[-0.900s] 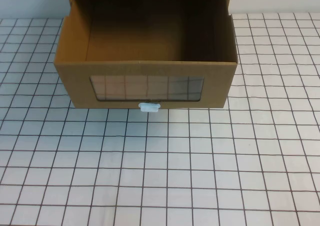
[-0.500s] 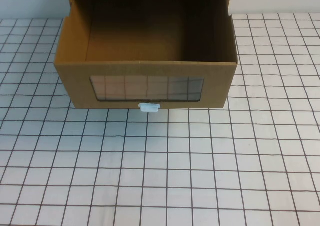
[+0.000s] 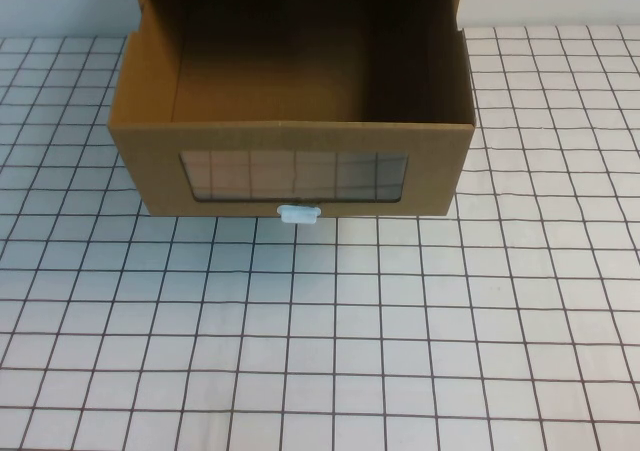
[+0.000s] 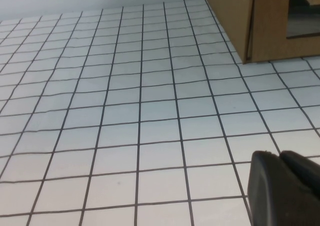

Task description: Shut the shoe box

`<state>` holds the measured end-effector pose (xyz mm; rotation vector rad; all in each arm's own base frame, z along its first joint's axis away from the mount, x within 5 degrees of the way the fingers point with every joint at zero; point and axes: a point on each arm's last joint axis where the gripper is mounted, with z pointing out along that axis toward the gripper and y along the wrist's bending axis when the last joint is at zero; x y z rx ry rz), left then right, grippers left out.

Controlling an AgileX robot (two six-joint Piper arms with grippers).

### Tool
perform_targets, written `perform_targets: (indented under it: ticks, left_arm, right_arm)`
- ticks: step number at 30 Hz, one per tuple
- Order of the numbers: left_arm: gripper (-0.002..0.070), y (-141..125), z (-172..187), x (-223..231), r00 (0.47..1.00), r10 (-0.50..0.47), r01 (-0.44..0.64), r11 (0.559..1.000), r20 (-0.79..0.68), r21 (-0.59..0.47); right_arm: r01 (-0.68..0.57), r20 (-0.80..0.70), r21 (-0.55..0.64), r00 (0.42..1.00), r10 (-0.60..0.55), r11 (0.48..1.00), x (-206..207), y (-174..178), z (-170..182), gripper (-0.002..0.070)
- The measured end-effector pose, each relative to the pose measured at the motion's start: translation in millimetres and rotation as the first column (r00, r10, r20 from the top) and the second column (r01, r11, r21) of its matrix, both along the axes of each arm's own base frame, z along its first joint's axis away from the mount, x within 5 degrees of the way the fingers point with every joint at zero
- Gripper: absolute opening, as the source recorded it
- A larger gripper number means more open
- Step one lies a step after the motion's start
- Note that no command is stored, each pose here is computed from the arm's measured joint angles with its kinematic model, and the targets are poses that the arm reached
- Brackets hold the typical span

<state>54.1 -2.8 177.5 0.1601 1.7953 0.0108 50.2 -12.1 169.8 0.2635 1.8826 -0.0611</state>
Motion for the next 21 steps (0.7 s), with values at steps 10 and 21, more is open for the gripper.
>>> perform_targets:
  ticks: [10,21]
  left_arm:
    - [-0.0005,0.1,-0.7,-0.2,1.000,0.001,-0.001,1.000,-0.008,0.001]
    - [-0.0005,0.2,-0.7,-0.1,1.000,0.002,-0.002,1.000,-0.008,-0.001]
  right_arm:
    - [0.000,0.000,0.000,1.000,0.000,1.000,0.0,0.0,0.0,-0.0014]
    - [0.000,0.000,0.000,1.000,0.000,1.000,0.0,0.0,0.0,-0.0014]
